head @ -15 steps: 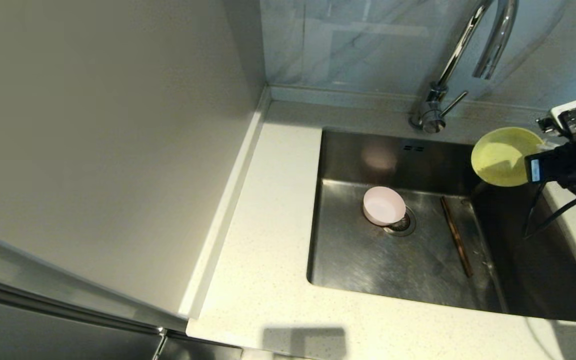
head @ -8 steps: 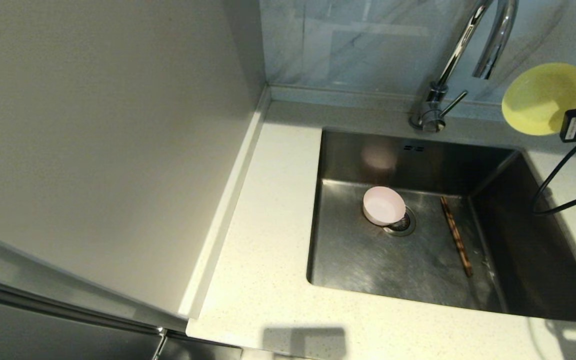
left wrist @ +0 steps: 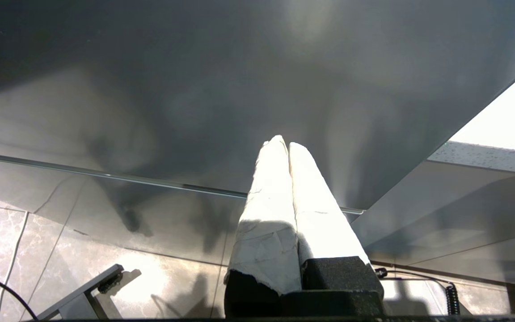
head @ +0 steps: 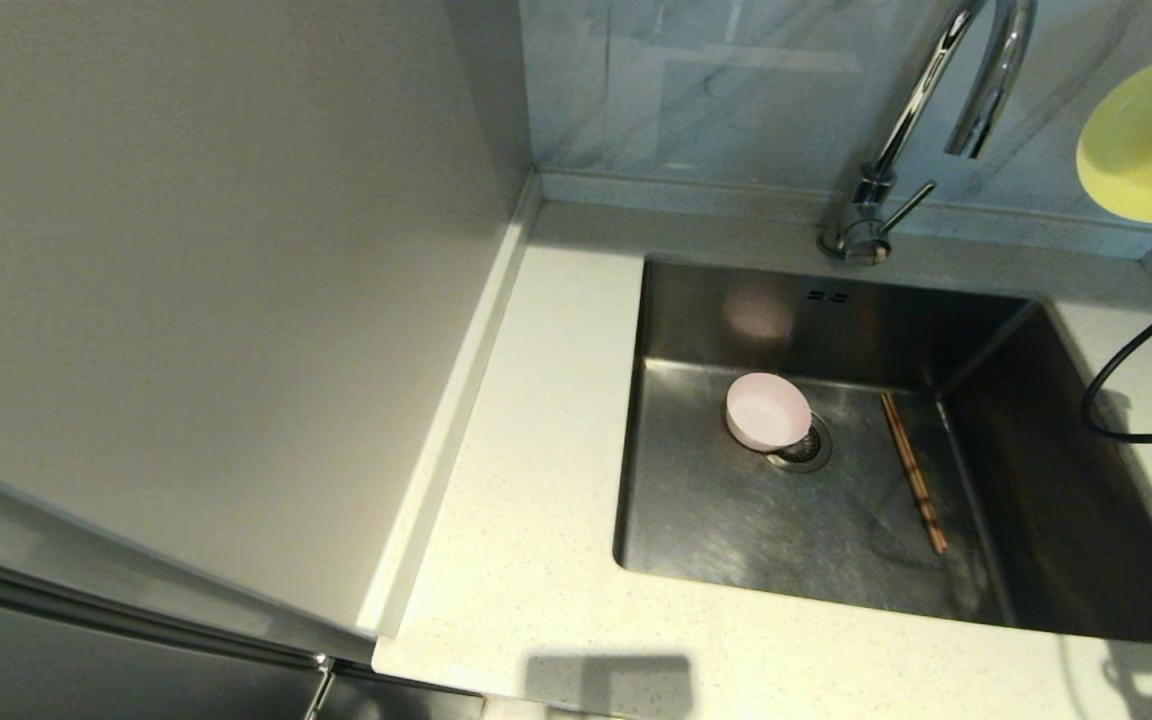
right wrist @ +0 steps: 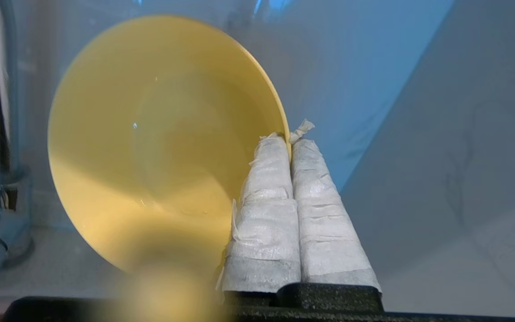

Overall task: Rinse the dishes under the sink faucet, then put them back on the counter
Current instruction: Put a bowl back to the table from the sink

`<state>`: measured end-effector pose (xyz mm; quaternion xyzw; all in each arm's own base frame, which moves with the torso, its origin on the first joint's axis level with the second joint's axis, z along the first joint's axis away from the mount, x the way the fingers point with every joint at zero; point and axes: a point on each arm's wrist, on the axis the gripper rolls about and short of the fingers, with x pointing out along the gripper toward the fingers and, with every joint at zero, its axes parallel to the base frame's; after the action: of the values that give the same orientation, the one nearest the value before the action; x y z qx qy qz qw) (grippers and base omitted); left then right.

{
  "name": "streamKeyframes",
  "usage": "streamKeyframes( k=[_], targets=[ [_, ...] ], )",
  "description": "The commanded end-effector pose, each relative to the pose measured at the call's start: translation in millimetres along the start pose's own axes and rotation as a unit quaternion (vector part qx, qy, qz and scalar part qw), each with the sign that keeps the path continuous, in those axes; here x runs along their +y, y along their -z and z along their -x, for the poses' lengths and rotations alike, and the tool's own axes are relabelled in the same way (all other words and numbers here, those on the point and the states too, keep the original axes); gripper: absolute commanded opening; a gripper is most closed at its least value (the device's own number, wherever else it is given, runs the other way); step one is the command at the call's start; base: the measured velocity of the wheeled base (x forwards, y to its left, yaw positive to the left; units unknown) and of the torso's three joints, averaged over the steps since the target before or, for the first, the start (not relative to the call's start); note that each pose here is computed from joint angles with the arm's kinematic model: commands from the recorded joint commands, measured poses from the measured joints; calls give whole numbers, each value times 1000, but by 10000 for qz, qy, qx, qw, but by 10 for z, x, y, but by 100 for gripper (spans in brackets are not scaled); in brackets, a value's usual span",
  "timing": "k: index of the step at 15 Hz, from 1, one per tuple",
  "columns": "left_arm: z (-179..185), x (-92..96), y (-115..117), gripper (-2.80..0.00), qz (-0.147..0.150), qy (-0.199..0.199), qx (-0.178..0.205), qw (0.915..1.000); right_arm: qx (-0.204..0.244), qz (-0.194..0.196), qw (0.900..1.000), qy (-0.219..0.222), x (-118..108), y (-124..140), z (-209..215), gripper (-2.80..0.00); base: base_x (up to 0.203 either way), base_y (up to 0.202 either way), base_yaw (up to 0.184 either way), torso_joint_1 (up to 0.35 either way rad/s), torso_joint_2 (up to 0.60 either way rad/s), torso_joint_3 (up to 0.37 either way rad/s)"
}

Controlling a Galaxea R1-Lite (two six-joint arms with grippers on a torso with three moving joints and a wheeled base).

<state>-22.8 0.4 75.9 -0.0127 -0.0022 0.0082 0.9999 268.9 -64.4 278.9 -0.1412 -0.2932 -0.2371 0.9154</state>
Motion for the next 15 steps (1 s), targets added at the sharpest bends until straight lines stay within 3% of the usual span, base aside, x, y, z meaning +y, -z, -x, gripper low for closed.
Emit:
streamKeyframes(
  k=[1, 7, 10, 13, 15],
  targets=[
    [2, 0, 0, -280, 4, -2, -17, 10000, -6, 17, 10000, 15, -17, -1, 24, -280, 0, 0, 0, 0, 0, 0],
    [2, 0, 0, -280, 4, -2, -17, 10000, 75, 33, 10000, -18, -8, 12, -1, -280, 0, 0, 0, 0, 0, 0],
    [2, 0, 0, -280, 4, -2, -17, 10000, 1082, 283, 9935, -217, -29, 127, -57, -280, 0, 0, 0, 0, 0, 0],
    [2, 0, 0, -280, 4, -2, -17, 10000, 2335, 584, 9699, -377, -134, 120, -246, -280, 0, 0, 0, 0, 0, 0],
    [2, 0, 0, -280, 4, -2, -17, 10000, 3097, 666, 9476, -404, -240, 33, -399, -280, 0, 0, 0, 0, 0, 0]
  ],
)
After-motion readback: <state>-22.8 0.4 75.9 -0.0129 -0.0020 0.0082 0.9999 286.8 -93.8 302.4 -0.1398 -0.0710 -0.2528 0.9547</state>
